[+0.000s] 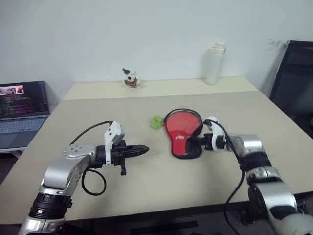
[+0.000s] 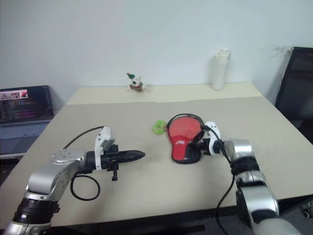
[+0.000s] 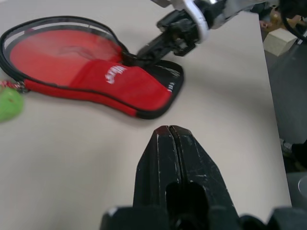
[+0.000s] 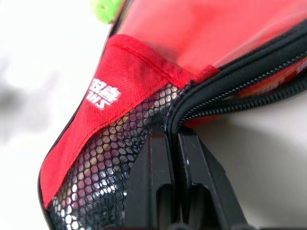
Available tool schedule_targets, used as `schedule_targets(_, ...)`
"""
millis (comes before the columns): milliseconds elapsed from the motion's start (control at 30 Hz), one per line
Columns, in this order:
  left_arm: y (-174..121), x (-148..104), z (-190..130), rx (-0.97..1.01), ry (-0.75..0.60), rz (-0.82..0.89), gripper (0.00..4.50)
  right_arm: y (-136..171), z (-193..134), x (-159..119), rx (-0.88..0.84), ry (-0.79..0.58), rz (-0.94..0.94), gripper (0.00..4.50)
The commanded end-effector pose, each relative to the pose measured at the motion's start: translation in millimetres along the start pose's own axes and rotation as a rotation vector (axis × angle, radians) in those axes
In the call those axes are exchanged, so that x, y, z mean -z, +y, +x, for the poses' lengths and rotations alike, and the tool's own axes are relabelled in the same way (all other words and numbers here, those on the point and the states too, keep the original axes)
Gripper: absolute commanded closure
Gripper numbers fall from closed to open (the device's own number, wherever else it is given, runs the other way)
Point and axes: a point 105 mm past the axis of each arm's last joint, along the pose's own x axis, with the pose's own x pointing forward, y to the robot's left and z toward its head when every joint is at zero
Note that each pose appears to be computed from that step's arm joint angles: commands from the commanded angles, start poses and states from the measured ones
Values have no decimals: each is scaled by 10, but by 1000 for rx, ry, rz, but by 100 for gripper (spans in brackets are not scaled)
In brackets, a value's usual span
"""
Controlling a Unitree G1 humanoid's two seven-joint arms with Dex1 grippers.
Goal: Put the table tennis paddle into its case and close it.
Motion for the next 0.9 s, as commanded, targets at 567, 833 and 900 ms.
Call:
schedule_targets(567, -345, -32, -3, 196, 46, 28, 450, 642, -607, 866, 33, 79, 143, 448)
schedule_targets(833, -327, -13, -1, 193, 50, 34, 450, 695, -537, 895, 28, 80, 158, 448)
schedule_targets(900, -331, -7, -7, 191, 50, 34, 450, 719, -505, 911, 22, 81, 170, 448)
